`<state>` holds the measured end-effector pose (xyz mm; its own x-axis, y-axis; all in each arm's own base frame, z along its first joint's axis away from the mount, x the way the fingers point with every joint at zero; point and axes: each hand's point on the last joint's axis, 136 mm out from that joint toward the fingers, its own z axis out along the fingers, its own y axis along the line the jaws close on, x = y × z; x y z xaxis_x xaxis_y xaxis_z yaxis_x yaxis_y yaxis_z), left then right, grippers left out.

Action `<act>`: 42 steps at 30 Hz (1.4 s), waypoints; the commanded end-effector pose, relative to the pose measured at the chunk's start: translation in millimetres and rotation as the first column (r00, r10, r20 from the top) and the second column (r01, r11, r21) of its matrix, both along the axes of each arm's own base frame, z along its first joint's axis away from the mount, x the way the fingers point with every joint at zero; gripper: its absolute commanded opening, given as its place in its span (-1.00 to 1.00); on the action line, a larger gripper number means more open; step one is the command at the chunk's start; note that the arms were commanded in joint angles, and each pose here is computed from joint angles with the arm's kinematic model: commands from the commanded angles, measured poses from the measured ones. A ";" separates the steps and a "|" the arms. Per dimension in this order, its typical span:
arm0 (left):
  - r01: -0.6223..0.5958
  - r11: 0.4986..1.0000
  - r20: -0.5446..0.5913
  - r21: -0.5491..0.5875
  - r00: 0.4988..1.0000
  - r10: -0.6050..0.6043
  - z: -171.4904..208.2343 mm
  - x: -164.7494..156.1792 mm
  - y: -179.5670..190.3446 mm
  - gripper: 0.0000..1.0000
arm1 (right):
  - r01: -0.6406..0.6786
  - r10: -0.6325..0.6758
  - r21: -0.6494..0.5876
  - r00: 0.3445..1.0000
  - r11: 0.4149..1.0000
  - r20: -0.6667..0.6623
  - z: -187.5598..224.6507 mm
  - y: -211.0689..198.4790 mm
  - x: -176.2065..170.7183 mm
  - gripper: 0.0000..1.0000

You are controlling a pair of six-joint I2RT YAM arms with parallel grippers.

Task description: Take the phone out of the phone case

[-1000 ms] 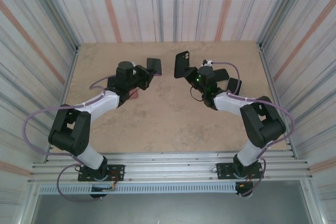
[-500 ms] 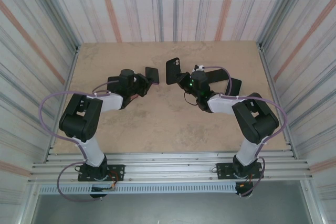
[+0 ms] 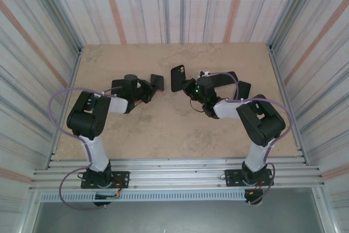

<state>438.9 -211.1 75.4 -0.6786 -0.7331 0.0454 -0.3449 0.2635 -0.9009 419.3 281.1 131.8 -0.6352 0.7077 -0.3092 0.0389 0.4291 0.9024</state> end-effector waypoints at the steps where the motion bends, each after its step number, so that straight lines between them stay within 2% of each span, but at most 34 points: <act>1: 0.036 0.999 0.070 -0.016 0.997 -0.035 12.3 7.1 -1.5 -0.77 | -0.009 0.009 0.016 1.000 1.000 -0.012 -4.7 4.3 -0.7 -0.99; 4: 0.005 1.000 0.053 -0.015 0.999 -0.005 6.4 4.9 5.1 -0.72 | -0.014 0.014 0.021 1.000 1.000 -0.008 -3.6 6.7 1.0 -0.99; 12: -0.014 1.000 -0.012 -0.009 1.000 0.014 -7.9 -2.5 11.3 -0.35 | -0.027 0.027 0.028 0.999 0.999 -0.022 -10.2 11.3 3.9 -0.99; 17: -0.045 0.999 -0.072 0.009 0.996 0.046 -21.0 -11.2 18.1 -0.19 | -0.033 0.035 0.060 0.999 0.998 -0.028 -14.8 14.5 5.1 -0.99; 30: -0.050 0.996 -0.179 0.071 0.982 0.062 -37.3 -29.1 26.7 0.06 | -0.049 0.051 0.036 0.997 0.998 -0.055 -26.1 20.1 7.3 -0.98; 32: -0.051 0.995 -0.197 0.081 0.978 0.066 -39.0 -32.0 29.6 0.16 | -0.053 0.055 0.025 0.997 0.998 -0.062 -27.9 20.9 7.2 -0.98; 42: -0.037 0.992 -0.229 0.122 0.971 0.064 -37.5 -40.1 39.8 0.40 | -0.045 0.045 0.001 0.995 0.999 -0.084 -51.6 25.2 13.5 -0.96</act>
